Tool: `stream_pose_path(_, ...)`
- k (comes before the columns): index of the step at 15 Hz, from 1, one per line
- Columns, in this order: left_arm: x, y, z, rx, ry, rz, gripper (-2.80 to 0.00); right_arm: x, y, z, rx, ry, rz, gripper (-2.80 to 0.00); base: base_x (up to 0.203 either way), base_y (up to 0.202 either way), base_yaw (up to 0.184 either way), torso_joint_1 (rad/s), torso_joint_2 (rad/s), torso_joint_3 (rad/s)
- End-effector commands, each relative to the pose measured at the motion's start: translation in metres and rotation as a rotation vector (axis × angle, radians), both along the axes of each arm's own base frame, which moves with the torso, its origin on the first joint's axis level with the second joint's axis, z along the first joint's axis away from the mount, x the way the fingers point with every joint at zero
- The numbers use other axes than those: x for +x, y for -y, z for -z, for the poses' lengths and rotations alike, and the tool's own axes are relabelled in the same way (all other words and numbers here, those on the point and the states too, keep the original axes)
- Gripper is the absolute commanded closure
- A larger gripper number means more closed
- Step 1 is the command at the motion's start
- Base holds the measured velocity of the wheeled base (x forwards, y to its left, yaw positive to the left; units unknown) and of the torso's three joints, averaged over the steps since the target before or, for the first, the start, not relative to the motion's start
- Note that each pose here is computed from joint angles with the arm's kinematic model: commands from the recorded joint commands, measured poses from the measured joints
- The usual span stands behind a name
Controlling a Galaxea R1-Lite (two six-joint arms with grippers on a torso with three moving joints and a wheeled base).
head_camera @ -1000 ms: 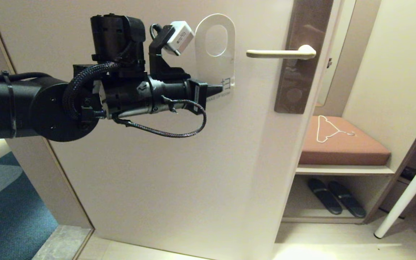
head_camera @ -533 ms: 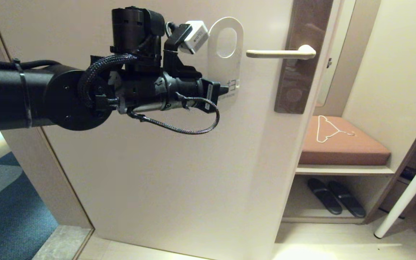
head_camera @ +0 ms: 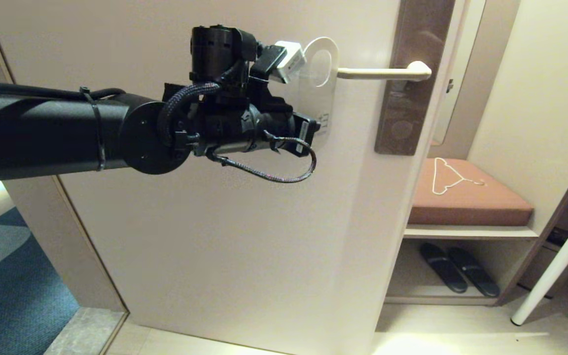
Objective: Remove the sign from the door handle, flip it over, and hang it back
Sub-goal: Hang the sign back with the other side facing out
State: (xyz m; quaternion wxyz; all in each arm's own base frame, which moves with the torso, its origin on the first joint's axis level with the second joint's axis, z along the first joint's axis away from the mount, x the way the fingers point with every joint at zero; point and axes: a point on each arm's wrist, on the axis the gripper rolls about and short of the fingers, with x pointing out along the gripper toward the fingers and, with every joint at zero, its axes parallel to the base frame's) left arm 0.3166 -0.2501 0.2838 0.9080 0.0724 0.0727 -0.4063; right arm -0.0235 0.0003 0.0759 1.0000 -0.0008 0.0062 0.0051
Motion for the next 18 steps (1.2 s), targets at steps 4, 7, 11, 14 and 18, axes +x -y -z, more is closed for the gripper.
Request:
stream_pose_path(4,0.008,0.011,0.002,0.004,-0.001,0.011,0.0,0.0,0.0,0.0,0.0,0.0,-0.001,0.0,0.0,0.0,0.0,0.0,0.0,0.0)
stream_pose_path(7,0.007,0.017,0.0,0.002,0.002,0.023,0.0,0.0,0.0,0.0,-0.001,0.0,0.001,0.0,0.0,0.0,0.0,0.0,0.0,0.0)
stream_pose_path(11,0.01,0.021,-0.001,0.006,-0.004,0.026,0.0,0.0,0.0,0.0,-0.001,0.0,0.001,0.0,0.0,0.0,0.0,0.0,0.0,0.0)
stream_pose_path(14,0.009,0.028,0.002,0.008,-0.006,0.04,0.0,0.0,0.0,0.0,-0.001,0.001,-0.001,0.0,0.0,0.0,0.0,0.0,0.0,0.0)
stream_pose_path(18,0.008,0.033,0.003,0.008,-0.005,0.051,0.0,0.0,0.0,0.0,0.0,0.0,0.0,0.0,0.0,0.0,0.0,0.0,0.0,0.0)
